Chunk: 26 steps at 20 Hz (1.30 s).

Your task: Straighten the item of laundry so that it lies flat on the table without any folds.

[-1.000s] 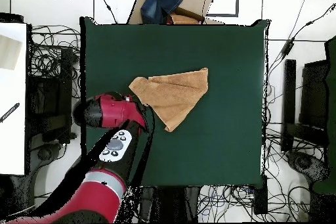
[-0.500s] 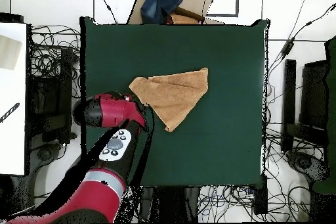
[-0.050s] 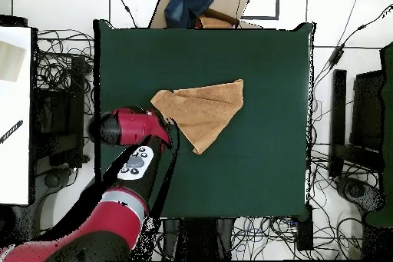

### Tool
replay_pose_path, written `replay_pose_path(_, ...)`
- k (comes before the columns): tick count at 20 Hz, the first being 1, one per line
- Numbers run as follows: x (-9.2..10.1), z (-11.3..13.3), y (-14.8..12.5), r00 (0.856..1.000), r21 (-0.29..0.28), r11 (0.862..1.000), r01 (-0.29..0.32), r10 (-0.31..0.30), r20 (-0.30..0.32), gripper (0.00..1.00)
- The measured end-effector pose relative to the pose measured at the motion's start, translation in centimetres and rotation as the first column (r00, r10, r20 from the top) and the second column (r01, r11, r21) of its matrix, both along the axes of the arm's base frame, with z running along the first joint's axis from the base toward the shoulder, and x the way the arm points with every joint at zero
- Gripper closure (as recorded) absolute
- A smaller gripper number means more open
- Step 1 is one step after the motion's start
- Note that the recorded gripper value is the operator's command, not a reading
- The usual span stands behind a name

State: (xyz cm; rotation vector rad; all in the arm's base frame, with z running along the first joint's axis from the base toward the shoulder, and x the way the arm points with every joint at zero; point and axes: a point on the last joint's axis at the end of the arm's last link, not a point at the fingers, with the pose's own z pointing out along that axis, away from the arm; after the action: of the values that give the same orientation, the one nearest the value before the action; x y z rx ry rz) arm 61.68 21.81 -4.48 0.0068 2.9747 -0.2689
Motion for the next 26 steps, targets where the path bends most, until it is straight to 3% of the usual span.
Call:
replay_pose_path(5,0.08,-0.95,0.07,1.0,-0.003,1.0,-0.006,0.006,-0.005,0.0)
replay_pose_path(26,0.52,-0.8,0.33,1.0,0.002,1.0,-0.006,0.006,-0.017,0.0)
